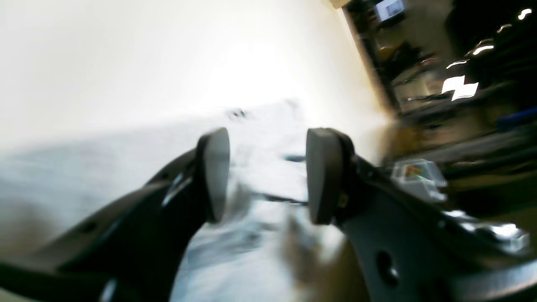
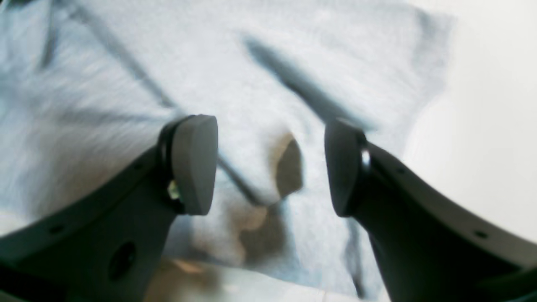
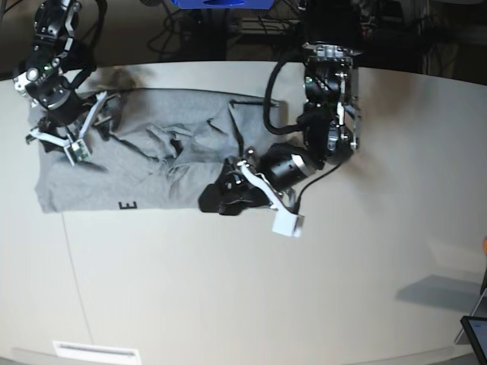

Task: Fold the T-shirt properly
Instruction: 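Fold the held side over toward the right gripper with the left gripper, then release the fold and raise the left gripper away from the shirt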

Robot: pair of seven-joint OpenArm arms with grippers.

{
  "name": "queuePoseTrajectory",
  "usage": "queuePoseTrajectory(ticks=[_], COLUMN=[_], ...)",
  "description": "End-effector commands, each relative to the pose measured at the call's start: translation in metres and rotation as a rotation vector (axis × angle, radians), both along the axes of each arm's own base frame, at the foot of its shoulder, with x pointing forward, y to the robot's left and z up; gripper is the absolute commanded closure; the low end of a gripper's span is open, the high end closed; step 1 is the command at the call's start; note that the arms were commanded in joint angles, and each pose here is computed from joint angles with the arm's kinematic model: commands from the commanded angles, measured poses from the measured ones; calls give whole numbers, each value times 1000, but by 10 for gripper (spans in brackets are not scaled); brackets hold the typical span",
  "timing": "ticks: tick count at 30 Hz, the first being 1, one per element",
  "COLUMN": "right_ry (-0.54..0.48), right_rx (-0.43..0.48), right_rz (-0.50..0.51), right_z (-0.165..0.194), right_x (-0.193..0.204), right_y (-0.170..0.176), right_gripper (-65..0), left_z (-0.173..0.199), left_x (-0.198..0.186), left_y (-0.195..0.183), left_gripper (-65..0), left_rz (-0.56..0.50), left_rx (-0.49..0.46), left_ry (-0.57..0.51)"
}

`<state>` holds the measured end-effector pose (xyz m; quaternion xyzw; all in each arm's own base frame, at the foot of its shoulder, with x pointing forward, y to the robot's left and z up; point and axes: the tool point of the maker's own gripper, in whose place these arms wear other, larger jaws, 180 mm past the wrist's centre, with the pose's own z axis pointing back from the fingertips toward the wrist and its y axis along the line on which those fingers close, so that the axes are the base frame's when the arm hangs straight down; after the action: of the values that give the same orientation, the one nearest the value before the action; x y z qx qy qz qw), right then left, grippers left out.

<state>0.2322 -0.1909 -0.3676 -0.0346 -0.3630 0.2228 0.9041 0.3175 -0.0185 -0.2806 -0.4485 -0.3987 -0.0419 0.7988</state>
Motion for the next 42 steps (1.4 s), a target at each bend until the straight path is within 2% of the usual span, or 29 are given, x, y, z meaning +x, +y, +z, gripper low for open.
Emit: queuePoseTrajectory(ticks=[1, 3, 5, 7, 9, 10, 14, 17, 19, 24, 25, 31, 35, 38, 42], right_ry=[-52, -62, -73, -106, -125, -127, -118, -131, -144, -183, -187, -169, -173, -183, -189], right_rx=[0, -2, -5, 7, 23, 35, 97, 140, 151, 178, 185, 176, 128, 99, 66], right_rz=[-1, 1, 4, 14, 28, 50, 237, 319, 336, 429, 444, 605, 683, 704, 753], right_z=[13, 16, 20, 25, 26, 25, 19, 21, 24, 37, 38, 45, 55, 66, 73], right_x=[8, 8, 10, 13, 13, 12, 3, -1, 3, 13, 14, 12, 21, 34, 46], right_y=[0, 1, 1, 4, 9, 17, 73, 102, 110, 143, 149, 201, 224, 240, 259], right_gripper=[-374, -373, -373, -373, -373, -373, -373, -364, -310, -33, 0, -3, -3, -3, -3], left_z=[14, 6, -7, -22, -32, -35, -39, -43, -47, -56, -56, -62, -61, -65, -56], left_x=[5, 4, 2, 0, 0, 0, -4, -10, -16, -31, -32, -48, -48, -55, -62], left_y=[7, 29, 56, 83, 108, 122, 190, 227, 245, 275, 278, 299, 303, 304, 308], left_gripper=[-286, -284, -242, -165, -50, -24, -18, -18, -18, -18, -18, -15, -13, -13, -13], left_rz=[7, 27, 72, 102, 135, 165, 331, 409, 432, 438, 441, 444, 448, 437, 483], left_rx=[37, 165, 297, 427, 540, 573, 688, 787, 871, 1067, 1087, 1247, 1276, 1285, 1270], left_ry=[-72, -98, -92, -77, -74, -66, -23, 2, 15, 41, 44, 74, 73, 87, 87])
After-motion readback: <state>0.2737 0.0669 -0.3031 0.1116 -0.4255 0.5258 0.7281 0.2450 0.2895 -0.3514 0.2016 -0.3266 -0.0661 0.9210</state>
